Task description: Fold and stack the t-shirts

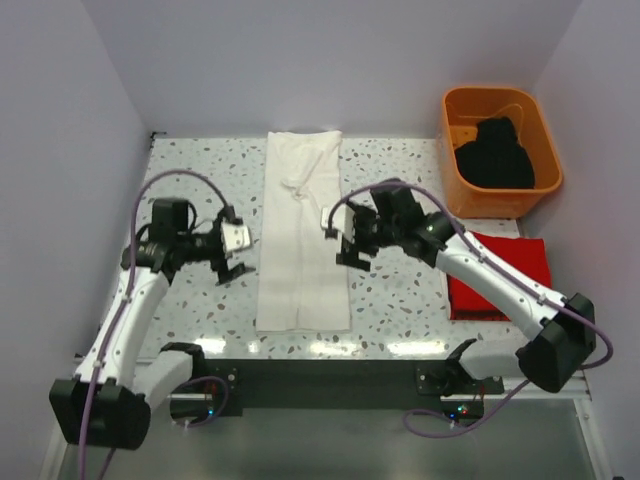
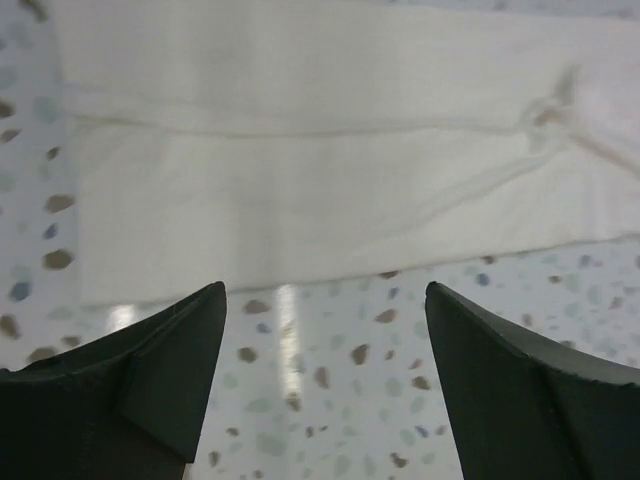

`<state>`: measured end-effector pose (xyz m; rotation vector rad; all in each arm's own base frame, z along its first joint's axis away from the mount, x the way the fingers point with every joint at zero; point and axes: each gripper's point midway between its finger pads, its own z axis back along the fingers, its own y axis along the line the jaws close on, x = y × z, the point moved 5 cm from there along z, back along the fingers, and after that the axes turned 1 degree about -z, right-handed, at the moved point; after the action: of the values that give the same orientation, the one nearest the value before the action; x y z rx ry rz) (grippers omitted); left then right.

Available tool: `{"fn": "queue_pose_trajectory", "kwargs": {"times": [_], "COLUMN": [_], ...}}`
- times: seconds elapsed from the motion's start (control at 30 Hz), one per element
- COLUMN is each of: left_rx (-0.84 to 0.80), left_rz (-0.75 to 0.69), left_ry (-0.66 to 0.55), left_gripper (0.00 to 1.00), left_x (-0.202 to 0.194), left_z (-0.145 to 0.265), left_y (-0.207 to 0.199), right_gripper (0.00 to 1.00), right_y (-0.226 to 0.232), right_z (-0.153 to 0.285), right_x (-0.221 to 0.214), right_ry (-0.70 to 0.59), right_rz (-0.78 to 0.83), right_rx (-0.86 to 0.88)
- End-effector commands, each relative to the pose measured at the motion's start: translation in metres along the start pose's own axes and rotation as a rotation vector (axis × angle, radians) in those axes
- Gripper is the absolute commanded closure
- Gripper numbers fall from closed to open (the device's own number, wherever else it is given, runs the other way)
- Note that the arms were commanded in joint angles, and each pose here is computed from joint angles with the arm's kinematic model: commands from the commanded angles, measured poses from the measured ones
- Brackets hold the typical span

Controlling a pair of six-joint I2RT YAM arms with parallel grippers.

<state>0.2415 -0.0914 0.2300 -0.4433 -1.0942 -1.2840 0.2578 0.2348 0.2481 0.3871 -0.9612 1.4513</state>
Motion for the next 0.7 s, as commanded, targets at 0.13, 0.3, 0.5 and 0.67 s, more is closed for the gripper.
{"fn": "queue_pose_trajectory", "kwargs": {"times": [0.13,0.3,0.5,0.67], "left_rx": [-0.355,-0.366,-0.389,-0.415], "left_rz": [-0.261,-0.237,-0.285,-0.325], "left_ry": [0.012,0.091,0.154,0.173], "left_gripper": [0.17,0.23,0.29,0.30], "left_x": [-0.065,-0.090,-0.104,-0.113], "left_z": [-0.006,-0.027,-0.041,-0.050], "left_y": [-0.134,-0.142,-0.144,-0.151], "right_gripper": [0.27,0.35,0.43,0.46], "right_y": [0.144,0.166,0.177,0.181], "right_z": [-0.025,-0.052,-0.070,-0.076], "right_x": [-0.071,-0.091,-0.092,-0.092], "right_ry": [0.083,0.136,0.130,0.144], "right_rz": [0.114,0.171,0.237,0.278], "right_rx": [0.363,0.378,0.344,0.341]}}
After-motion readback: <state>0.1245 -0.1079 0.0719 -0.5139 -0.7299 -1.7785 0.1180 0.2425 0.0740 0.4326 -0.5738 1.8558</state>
